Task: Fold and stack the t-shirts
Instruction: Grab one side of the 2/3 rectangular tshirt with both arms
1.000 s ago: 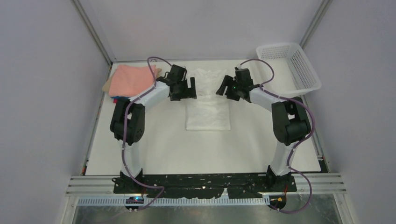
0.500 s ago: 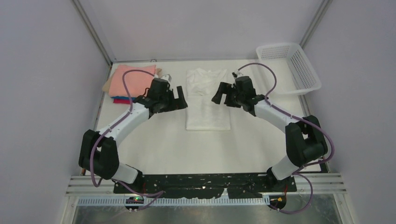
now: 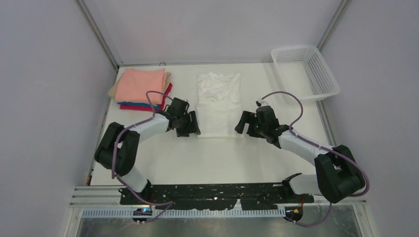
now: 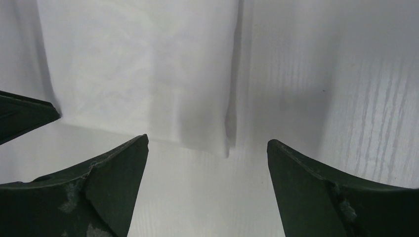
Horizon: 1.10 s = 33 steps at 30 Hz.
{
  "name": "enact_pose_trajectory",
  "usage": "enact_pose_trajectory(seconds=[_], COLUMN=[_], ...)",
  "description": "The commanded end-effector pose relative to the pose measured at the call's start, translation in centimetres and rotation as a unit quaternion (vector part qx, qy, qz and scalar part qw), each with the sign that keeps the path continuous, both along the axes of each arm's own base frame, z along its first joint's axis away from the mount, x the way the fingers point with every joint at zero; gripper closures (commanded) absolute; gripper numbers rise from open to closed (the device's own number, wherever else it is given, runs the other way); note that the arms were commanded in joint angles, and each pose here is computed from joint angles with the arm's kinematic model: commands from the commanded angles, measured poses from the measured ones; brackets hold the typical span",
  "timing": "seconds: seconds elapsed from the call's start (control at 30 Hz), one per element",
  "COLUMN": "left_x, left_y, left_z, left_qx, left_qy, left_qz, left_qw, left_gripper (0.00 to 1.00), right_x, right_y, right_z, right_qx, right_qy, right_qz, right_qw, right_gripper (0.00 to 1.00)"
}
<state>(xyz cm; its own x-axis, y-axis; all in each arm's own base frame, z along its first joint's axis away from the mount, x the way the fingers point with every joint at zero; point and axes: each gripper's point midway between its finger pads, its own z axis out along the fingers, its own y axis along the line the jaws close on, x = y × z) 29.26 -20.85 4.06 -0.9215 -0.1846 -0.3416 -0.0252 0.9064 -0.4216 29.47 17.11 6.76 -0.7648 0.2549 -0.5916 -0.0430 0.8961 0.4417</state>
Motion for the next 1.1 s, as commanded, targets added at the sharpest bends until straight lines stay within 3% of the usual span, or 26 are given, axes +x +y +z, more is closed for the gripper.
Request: enact_pose_trajectory(seconds=[0.0,0.2,0.47,0.6,0.87,1.07], left_x=[0.3,-0.2,-0.3,-0.6,-0.6,-0.7], left_y=[-1.8,-3.0,-3.1,-2.9,-2.6,-2.4], left_z=[0.4,-0.6,-2.1,-2.4,-2.2,-2.0], left_qx=[-0.032,-0.041,-0.026,-0.021,-0.014,-0.011], left_qy=[-0.001,0.015,0.033,0.038,0.034,0.029], left_qz=[-0.006,-0.011,-0.01,-0.009,-0.006,-0.008], left_qw=[0.999,0.999,0.999,0.999,0.999,0.999], left_gripper=[0.42,0.49,0.99,1.0,1.0,1.0], right_x=[0.6,0.4,-0.4,-1.0,-0.5,-0.7], right_y=[-0.8,-1.6,-1.7,-0.7,0.2,0.5], right_z=[0.8,0.5,-0.4,-1.2,-2.7,-3.5], right_qx=[0.011,0.001,0.001,0.017,0.032,0.045], right_qy=[-0.027,-0.029,-0.014,0.008,0.032,0.042], right_qz=[-0.04,-0.056,-0.057,-0.033,-0.041,-0.043], right_qw=[0.999,0.998,0.998,0.999,0.998,0.997], right_gripper=[0.05,0.05,0.04,0.02,0.34,0.69])
